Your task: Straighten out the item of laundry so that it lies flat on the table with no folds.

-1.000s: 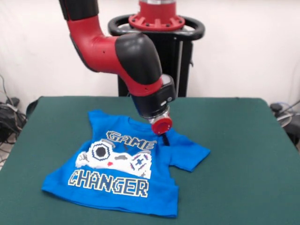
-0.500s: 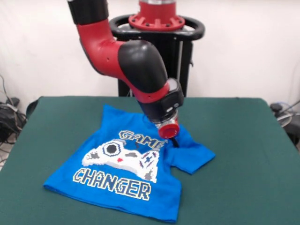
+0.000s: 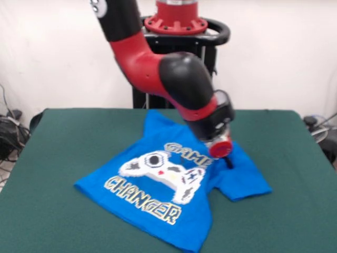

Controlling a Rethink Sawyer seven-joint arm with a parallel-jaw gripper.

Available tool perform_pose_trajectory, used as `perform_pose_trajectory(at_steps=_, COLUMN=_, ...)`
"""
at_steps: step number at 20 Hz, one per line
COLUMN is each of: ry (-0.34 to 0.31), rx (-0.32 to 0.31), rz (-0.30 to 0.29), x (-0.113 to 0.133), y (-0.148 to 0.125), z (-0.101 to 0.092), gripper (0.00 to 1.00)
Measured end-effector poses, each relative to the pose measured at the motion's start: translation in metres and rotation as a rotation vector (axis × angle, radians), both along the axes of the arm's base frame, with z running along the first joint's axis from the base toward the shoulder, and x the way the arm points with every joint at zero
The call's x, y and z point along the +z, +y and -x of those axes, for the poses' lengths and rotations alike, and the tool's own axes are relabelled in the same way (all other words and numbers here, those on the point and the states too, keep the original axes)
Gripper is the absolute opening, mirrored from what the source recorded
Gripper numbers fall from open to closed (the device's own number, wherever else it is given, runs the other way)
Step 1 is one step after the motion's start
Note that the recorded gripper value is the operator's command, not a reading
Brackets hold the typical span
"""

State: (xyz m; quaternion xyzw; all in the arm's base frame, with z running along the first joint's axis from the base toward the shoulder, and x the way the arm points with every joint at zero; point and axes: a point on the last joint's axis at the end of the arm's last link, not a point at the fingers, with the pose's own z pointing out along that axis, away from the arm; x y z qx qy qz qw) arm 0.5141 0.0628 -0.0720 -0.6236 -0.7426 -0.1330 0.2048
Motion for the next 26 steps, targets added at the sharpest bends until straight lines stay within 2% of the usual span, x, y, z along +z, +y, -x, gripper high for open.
perform_pose_trajectory(at_steps=4, ry=-0.006, rx=0.029, rz=-0.056, x=-0.003, y=0.04, z=0.004, gripper=1.0)
perform_pose_trajectory(at_steps=8, ry=0.018, rx=0.057, rz=-0.144, x=-0.007, y=0.086, z=0.019, gripper=1.0)
perform_pose_trajectory(at_steps=10, ry=0.031, rx=0.065, rz=-0.167, x=-0.009, y=0.098, z=0.026, gripper=1.0)
perform_pose_trajectory(at_steps=12, ry=0.065, rx=0.086, rz=-0.217, x=-0.013, y=0.126, z=0.043, gripper=1.0)
perform_pose_trajectory(at_steps=14, ry=0.077, rx=0.093, rz=-0.233, x=-0.014, y=0.134, z=0.05, gripper=1.0)
perform_pose_trajectory(at_steps=16, ry=0.103, rx=0.109, rz=-0.265, x=-0.015, y=0.152, z=0.064, gripper=1.0)
perform_pose_trajectory(at_steps=21, ry=0.133, rx=0.132, rz=-0.291, x=-0.018, y=0.171, z=0.082, gripper=1.0)
perform_pose_trajectory(at_steps=23, ry=0.137, rx=0.153, rz=-0.307, x=-0.017, y=0.187, z=0.087, gripper=1.0)
perform_pose_trajectory(at_steps=26, ry=0.141, rx=0.196, rz=-0.296, x=-0.017, y=0.203, z=0.097, gripper=1.0)
